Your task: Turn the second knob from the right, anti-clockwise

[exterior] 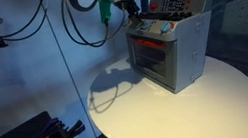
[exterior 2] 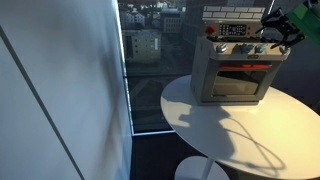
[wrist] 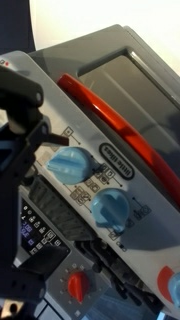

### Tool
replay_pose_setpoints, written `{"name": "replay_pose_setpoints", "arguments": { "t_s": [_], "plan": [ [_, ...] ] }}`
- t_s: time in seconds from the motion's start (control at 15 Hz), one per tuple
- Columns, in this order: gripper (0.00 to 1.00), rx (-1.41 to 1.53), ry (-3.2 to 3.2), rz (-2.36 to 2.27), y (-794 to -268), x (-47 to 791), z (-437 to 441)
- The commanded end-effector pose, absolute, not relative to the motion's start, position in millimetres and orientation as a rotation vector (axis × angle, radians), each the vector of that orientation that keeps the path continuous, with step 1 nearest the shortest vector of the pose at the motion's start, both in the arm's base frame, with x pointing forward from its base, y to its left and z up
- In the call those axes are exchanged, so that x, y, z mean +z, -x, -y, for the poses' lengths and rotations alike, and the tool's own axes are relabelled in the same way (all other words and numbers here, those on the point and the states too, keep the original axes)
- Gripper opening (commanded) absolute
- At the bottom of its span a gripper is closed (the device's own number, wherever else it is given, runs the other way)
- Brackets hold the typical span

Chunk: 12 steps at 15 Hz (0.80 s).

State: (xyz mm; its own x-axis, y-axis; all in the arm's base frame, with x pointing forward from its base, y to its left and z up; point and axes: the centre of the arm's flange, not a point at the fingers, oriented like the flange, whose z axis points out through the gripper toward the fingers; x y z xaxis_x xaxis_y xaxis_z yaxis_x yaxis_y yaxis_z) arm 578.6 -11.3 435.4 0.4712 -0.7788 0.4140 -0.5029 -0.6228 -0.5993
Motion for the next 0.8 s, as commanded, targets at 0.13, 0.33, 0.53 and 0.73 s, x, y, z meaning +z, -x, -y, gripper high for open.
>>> {"name": "replay_pose_setpoints", "arguments": {
  "t_s": [0.13,0.33,0.53,0.73],
  "plan": [
    [1.0,-0.986,2.302,-1.07,-589.4,434.3,18.9],
    [1.0,-0.993,2.295,-1.069,-592.3,434.9,19.2],
    [1.0,-1.0,2.286,-1.071,-594.2,436.0,19.4],
    [1.0,-1.001,2.28,-1.074,-595.2,436.5,19.2]
  ]
}}
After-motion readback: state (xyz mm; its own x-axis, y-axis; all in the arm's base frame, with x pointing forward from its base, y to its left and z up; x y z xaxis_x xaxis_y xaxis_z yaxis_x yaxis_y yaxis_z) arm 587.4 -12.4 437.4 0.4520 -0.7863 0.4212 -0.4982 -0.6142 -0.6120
